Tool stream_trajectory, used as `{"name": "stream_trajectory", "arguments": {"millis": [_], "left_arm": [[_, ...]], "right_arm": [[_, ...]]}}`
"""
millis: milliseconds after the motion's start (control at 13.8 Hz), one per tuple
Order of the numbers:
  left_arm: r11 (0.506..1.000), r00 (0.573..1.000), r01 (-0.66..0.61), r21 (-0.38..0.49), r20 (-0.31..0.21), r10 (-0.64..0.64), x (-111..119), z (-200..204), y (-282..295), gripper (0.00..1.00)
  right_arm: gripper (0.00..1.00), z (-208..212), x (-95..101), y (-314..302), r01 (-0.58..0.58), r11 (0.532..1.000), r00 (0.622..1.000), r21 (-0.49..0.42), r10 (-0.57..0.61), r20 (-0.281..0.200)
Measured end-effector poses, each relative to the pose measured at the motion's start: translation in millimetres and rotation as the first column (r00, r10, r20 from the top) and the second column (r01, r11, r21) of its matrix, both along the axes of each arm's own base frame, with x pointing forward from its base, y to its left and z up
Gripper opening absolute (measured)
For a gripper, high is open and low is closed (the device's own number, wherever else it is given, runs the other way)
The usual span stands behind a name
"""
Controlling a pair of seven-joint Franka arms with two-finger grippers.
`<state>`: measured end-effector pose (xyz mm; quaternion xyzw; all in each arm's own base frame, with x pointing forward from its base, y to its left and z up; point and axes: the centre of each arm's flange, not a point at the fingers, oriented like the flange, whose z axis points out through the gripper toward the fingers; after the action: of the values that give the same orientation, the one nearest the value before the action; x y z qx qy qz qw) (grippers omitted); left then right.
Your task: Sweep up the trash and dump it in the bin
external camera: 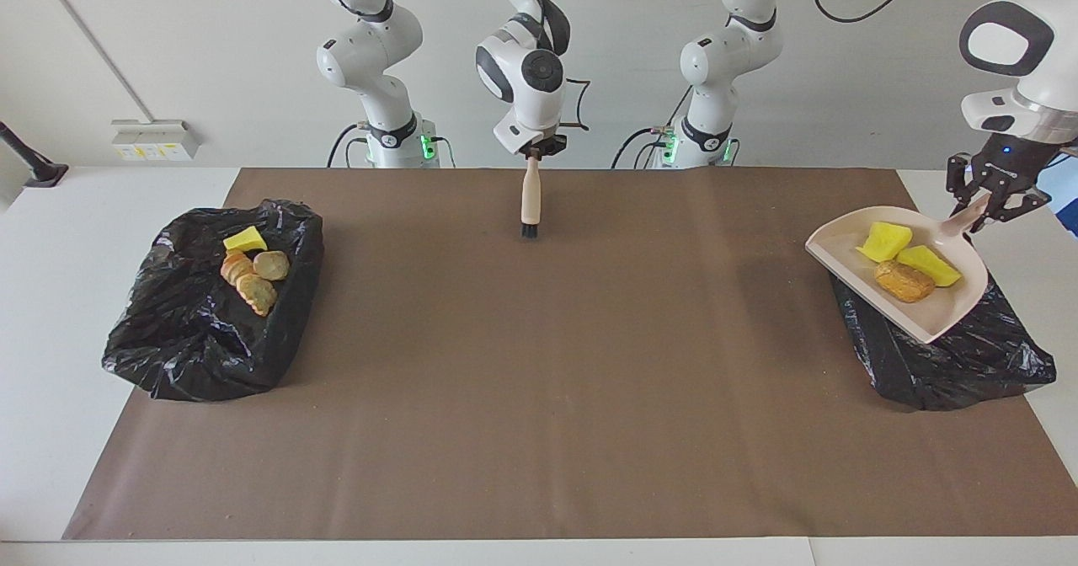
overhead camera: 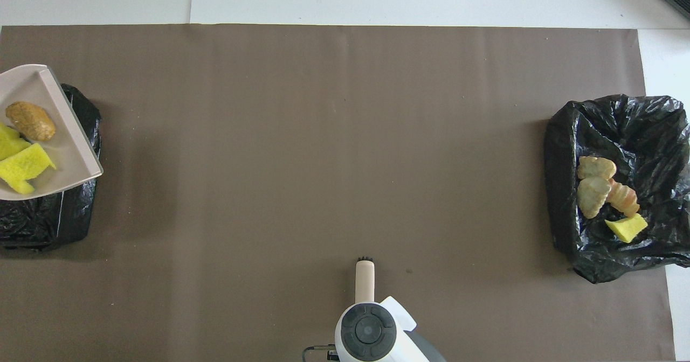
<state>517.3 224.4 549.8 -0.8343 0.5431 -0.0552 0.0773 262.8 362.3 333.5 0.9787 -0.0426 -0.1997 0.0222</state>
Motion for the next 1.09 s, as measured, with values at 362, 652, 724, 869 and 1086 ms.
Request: {"name": "stream_trajectory", "arguments": {"millis": [362,652,724,869,1086], "left_arm": [[0.961,0.999,0.041,0.273,-0.035,-0.033,6.3,16.2,51.0,0.33],[0.908,0.994,0.077,0.411,-0.098,-0.040,9.1,8.1,81.8,0.33],[0.893,0.991,0.095,0.441,-0.131,-0.041,7.7,2.6,88.0,0.33],[0.857,0.980,0.146,0.494,-0.192,-0.056,6.9,-5.6,89.9,0.33],[0.809,0.966,0.201,0.553,-0.251,-0.068,7.2,-9.4,85.2,0.33]], "right_arm": [[0.31,-13.3,-0.1,0.5,0.002,1.000,1.000,-0.011,-0.002,-0.005],[0.56,-11.7,-0.7,4.6,-0.003,1.000,1.000,0.002,0.003,0.011],[0.66,-9.6,-0.8,6.7,-0.009,1.000,1.000,0.008,0.009,0.015],[0.88,0.6,5.7,10.3,-0.023,0.999,0.999,0.034,0.022,0.030],[1.00,33.9,40.9,-2.0,-0.024,0.996,0.999,0.080,0.022,0.033]]}}
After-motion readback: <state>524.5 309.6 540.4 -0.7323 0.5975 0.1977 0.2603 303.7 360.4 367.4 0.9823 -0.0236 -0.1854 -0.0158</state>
